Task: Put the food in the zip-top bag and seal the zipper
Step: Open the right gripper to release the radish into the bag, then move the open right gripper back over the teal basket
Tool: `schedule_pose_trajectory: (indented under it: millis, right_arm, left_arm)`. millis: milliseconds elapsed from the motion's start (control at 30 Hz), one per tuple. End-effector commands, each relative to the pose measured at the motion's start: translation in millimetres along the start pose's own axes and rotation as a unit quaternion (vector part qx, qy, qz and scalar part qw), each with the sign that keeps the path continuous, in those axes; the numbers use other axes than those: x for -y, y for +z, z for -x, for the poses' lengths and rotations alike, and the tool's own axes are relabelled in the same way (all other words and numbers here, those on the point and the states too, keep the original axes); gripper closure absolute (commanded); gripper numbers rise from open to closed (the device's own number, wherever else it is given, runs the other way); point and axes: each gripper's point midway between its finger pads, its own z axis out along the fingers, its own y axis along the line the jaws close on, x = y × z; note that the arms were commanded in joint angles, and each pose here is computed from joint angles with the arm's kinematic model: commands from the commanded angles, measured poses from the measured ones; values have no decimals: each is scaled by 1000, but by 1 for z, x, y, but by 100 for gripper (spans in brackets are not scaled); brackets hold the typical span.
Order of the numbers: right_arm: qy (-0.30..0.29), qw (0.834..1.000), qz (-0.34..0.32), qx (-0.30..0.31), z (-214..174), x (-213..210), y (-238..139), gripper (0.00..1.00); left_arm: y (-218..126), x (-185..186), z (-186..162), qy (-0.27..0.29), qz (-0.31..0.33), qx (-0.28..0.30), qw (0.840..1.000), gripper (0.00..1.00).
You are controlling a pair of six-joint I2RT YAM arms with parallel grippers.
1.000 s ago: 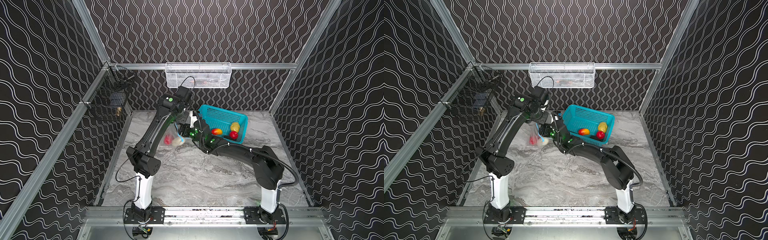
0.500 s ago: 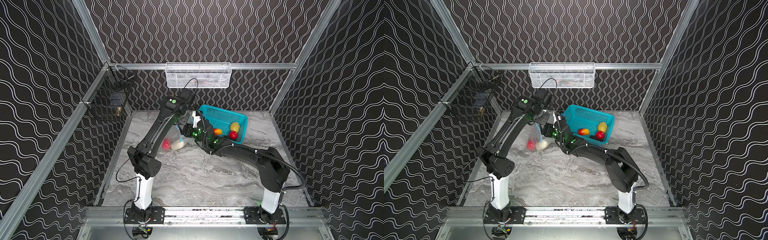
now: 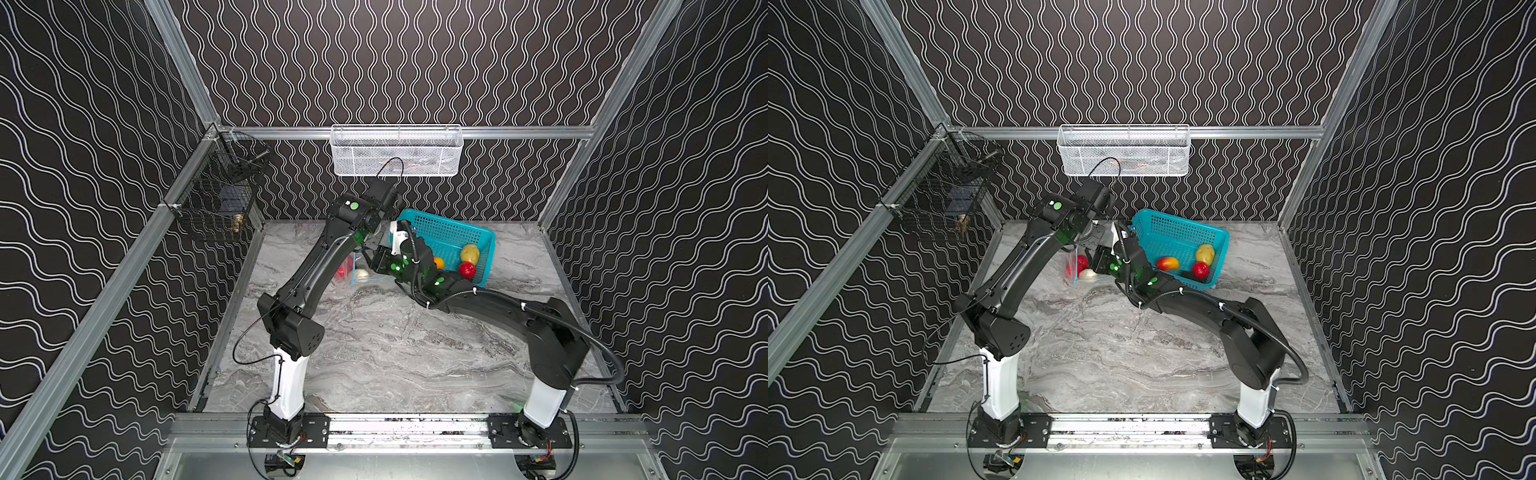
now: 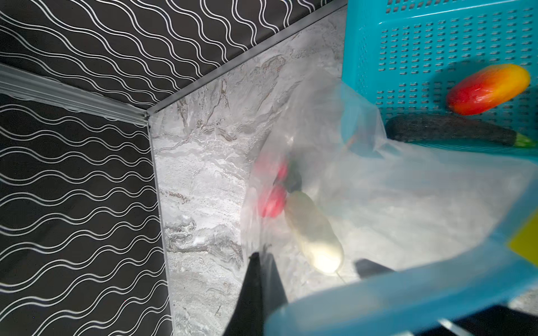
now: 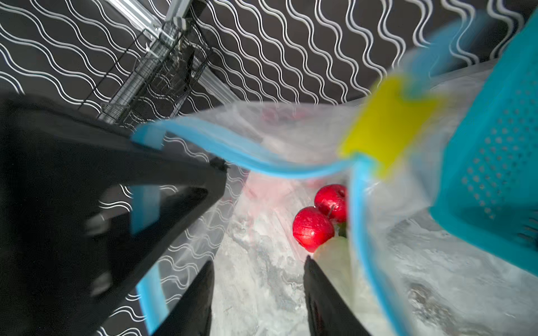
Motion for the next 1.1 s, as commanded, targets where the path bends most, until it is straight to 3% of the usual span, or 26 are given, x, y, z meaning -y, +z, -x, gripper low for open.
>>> schedule_pose_trajectory:
  millis: [0, 333, 767, 933, 1067]
  right_arm:
    - [-5, 999, 20, 36, 22, -14, -15, 48]
    - [-43, 998, -21, 41, 35, 5, -49, 43]
    - [-20, 990, -137, 3, 74, 90, -53, 34]
    - [-14, 981, -188, -33, 79, 126, -48, 24]
    - [-45, 969, -230, -80, 78, 150, -36, 1]
  left_arm:
    - [2, -3, -6, 11, 13, -13, 1000, 100]
    - [11, 2, -7, 16, 14, -24, 999, 100]
    - [13, 6, -7, 14, 2, -23, 1000, 100]
    - [17, 14, -19, 14, -18, -29, 999, 100]
    - [14, 13, -16, 2, -19, -14, 1000, 100]
